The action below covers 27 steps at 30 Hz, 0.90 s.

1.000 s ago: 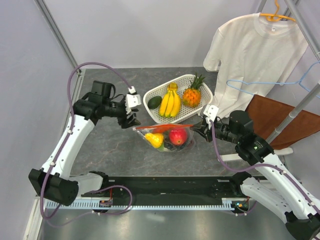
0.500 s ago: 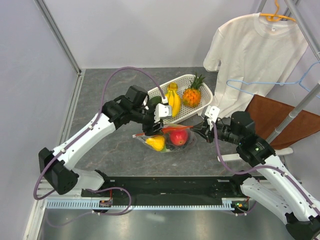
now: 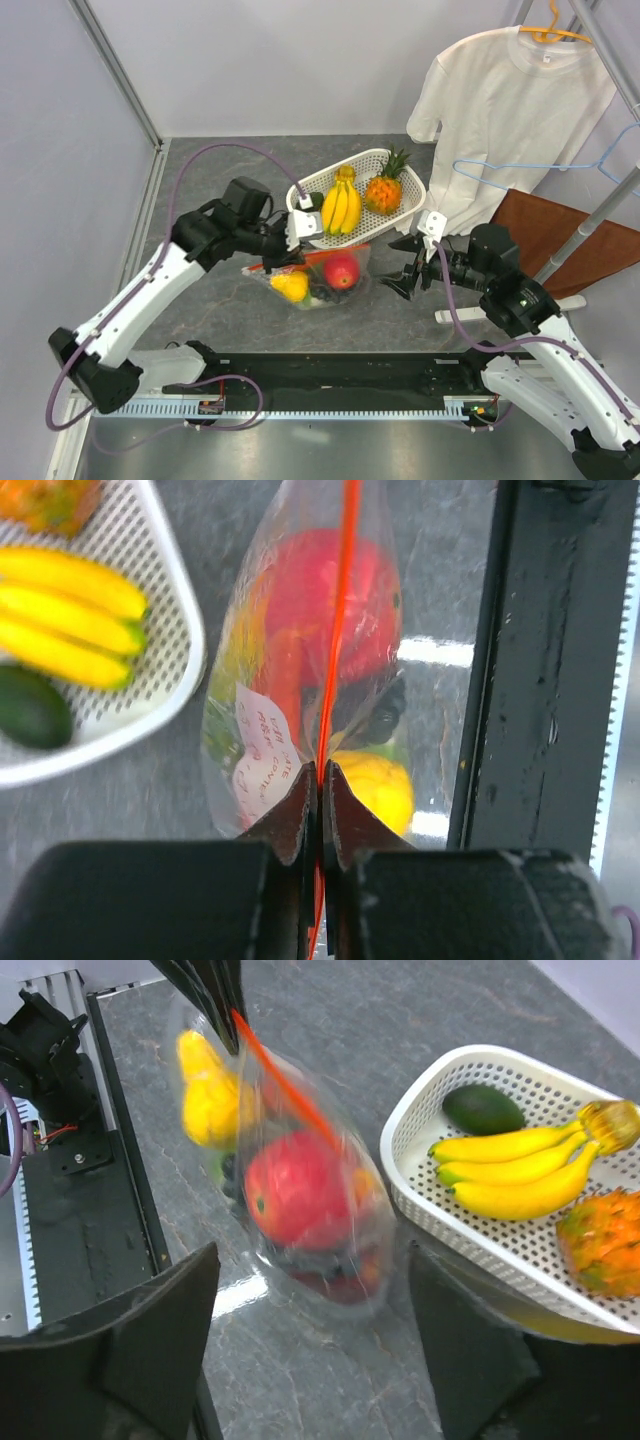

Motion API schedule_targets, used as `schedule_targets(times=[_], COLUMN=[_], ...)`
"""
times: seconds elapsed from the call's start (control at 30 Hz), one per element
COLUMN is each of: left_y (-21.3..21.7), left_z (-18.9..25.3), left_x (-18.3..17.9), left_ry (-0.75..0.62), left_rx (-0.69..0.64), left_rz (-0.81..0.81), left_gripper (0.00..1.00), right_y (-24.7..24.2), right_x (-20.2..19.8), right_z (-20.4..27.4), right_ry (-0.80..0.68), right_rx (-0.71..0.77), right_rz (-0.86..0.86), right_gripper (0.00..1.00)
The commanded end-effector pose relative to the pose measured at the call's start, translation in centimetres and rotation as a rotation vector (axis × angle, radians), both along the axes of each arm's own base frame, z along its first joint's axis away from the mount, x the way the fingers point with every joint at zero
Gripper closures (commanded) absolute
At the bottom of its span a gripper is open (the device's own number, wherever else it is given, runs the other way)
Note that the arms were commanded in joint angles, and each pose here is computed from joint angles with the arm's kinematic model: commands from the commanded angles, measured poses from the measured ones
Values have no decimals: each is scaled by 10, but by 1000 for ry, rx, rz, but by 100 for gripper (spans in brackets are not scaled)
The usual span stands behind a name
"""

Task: Place the food in the zip-top bag and seal the zipper
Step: Place the zipper food storage bag at the center of the board.

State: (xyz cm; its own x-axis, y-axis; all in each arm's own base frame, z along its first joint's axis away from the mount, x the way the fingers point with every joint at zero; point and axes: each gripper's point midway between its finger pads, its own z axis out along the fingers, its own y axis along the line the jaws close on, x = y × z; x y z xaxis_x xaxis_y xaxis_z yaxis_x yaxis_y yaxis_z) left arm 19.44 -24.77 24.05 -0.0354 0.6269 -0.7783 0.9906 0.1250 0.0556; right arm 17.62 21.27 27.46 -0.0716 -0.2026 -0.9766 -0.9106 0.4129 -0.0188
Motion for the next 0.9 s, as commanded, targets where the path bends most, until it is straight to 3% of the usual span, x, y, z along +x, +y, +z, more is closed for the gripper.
schedule_targets(times=[0.0,0.03,0.13,0.23,0.4,0.57,0.7,0.87], left_y=[40,50,74,102,155,213,238,256], left_z=[31,33,47,59,45,53,48,51], left_x=[-3,-1,26,60,126,187,256,311], left_ry=[-44,-67,-226,-296,-267,-447,-536,-641], left_rx=[-3,24,85,124,173,238,287,341], left_rz=[109,135,146,193,260,242,239,227], left_gripper=[98,98,98,98,98,98,98,98], right_y=[-1,-1,0,0,1,-1,1,6], right_x=[-5,-5,-3,1,5,5,11,17], right_z=[38,39,42,41,41,36,27,24], right_ry=[-1,6,32,49,65,67,85,98], right_rx=[75,79,88,90,95,78,54,39], right_rz=[-16,-24,-35,-57,-71,-81,-81,-75], right_gripper=[10,2,2,2,2,2,2,2])
